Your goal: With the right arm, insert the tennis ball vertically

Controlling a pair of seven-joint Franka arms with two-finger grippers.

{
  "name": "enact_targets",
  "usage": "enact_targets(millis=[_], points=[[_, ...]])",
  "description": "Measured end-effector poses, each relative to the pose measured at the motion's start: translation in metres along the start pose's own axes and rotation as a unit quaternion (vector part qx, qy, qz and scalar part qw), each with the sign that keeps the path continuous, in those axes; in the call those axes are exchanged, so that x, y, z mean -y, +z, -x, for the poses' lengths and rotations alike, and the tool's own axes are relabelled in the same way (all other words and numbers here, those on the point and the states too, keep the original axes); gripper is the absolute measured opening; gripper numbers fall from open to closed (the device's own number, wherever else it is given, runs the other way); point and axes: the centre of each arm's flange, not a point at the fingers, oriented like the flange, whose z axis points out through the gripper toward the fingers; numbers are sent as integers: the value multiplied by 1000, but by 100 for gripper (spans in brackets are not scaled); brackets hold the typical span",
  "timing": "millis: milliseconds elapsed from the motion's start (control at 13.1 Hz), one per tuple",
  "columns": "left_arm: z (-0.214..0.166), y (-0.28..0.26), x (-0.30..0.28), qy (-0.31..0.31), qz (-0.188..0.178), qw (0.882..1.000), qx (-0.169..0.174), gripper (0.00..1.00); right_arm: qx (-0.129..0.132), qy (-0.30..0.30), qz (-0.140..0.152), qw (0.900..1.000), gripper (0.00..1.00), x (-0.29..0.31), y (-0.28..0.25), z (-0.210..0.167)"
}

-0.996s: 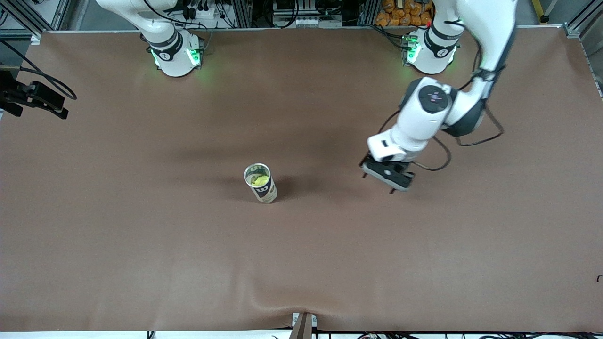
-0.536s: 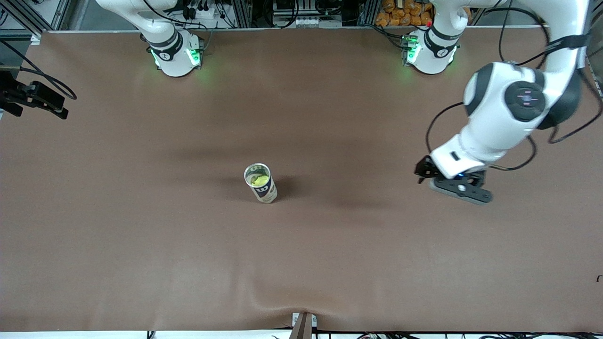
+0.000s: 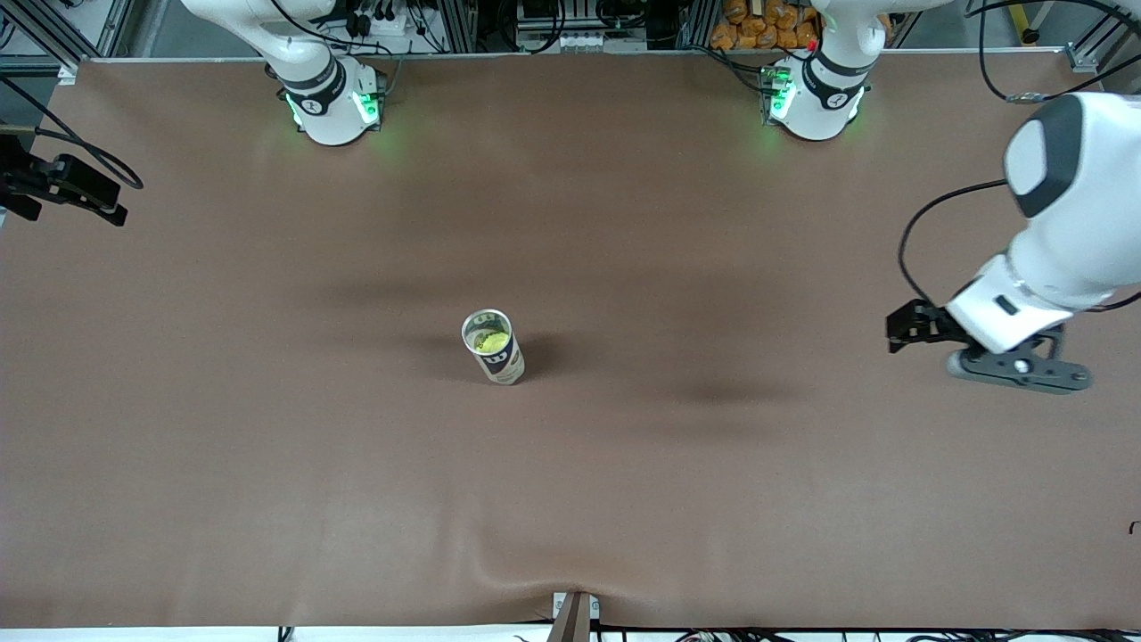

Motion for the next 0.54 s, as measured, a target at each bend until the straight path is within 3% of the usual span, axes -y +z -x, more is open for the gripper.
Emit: enact_targets(millis=[306, 536], points=[[6, -48, 24, -20, -1, 1000, 23, 100, 0, 0, 0, 1000, 100, 0, 0, 0], [9, -67, 53, -43, -3, 999, 12, 100, 0, -1, 0, 1000, 100, 1, 0, 0]])
